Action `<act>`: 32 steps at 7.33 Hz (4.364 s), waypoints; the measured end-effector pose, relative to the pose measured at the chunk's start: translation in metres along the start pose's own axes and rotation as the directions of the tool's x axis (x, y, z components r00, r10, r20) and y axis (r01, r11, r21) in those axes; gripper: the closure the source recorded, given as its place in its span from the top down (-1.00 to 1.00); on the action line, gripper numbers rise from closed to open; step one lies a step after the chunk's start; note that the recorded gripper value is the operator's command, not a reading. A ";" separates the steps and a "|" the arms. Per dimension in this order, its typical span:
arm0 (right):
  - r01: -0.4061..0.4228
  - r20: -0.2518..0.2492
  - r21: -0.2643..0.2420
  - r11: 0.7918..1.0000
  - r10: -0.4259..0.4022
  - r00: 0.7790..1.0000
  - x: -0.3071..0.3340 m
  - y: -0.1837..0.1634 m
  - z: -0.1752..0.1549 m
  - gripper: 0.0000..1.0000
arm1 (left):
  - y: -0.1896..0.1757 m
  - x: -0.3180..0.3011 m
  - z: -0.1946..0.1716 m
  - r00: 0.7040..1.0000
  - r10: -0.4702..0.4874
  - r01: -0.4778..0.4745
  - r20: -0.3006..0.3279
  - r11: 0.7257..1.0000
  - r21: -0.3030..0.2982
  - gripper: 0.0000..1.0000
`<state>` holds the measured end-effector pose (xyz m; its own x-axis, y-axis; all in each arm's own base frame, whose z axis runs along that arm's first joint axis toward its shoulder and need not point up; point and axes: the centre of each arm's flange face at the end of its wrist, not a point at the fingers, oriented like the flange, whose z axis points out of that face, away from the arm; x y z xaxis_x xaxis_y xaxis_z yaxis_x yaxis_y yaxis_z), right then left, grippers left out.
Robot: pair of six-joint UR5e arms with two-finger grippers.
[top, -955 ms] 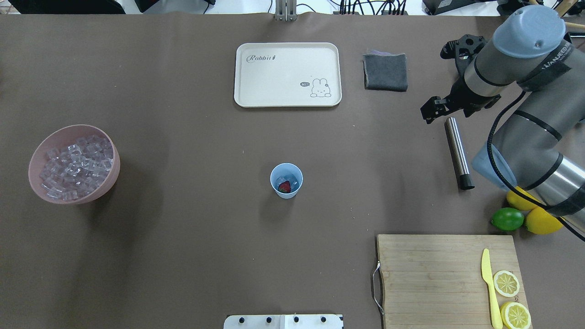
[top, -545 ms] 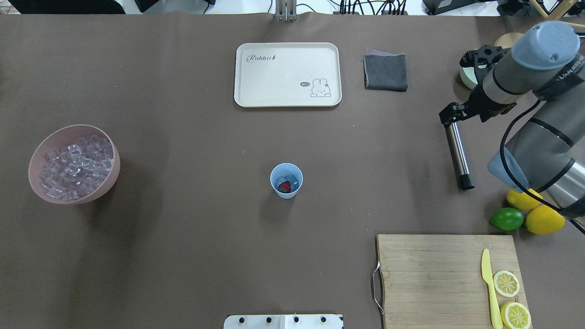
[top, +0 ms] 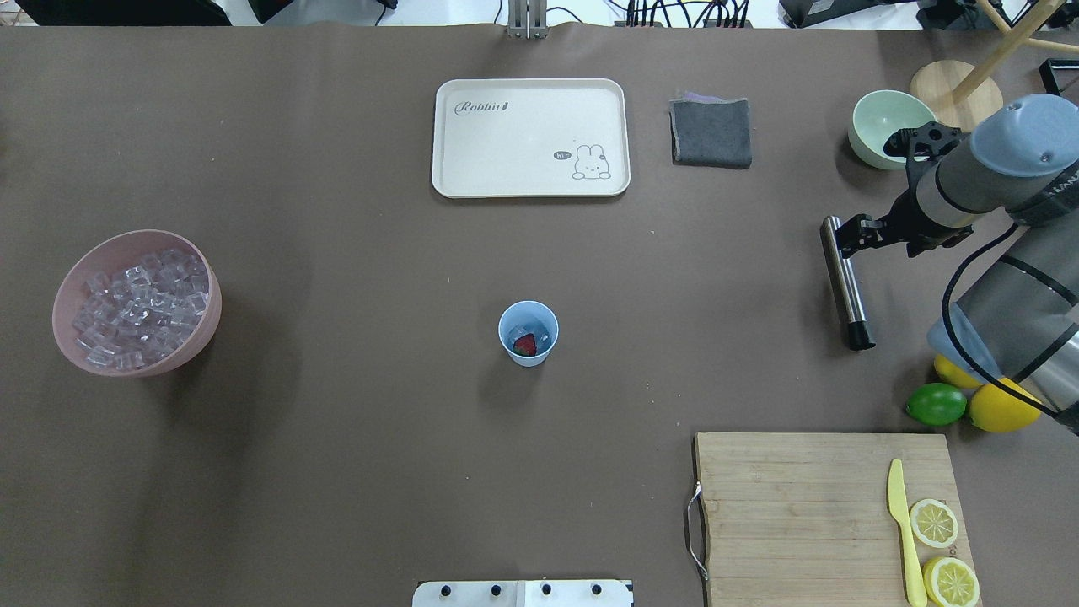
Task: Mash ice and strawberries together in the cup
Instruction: 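Move the right gripper toward the steel muddler and lower onto it, then close the right gripper on the steel muddler and lift it, then carry the muddler with the right gripper over the light-blue cup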
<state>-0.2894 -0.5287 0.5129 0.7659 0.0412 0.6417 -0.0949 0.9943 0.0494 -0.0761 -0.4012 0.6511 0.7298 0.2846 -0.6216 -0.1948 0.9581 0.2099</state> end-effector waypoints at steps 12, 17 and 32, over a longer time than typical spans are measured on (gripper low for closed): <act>0.042 -0.023 -0.016 0.999 -0.042 0.999 -0.022 -0.010 0.025 0.50 | -0.003 0.002 -0.003 1.000 0.006 -0.006 0.002 1.000 0.008 0.97; 0.049 -0.023 -0.019 0.999 -0.049 0.999 -0.027 -0.011 0.029 -1.00 | -0.003 0.002 -0.004 1.000 0.008 -0.008 0.003 1.000 0.008 0.97; 0.481 0.155 0.555 0.679 -0.653 0.742 -0.241 0.032 -0.164 -1.00 | 0.005 -0.002 0.004 1.000 -0.007 0.007 -0.003 1.000 -0.007 0.97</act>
<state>-0.3723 -0.4911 0.2347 0.5313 -0.6336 0.5624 -0.0488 0.6398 0.7670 -0.0759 -0.3973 0.6560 0.7293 0.2777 -0.6253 -0.1942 0.9604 0.2000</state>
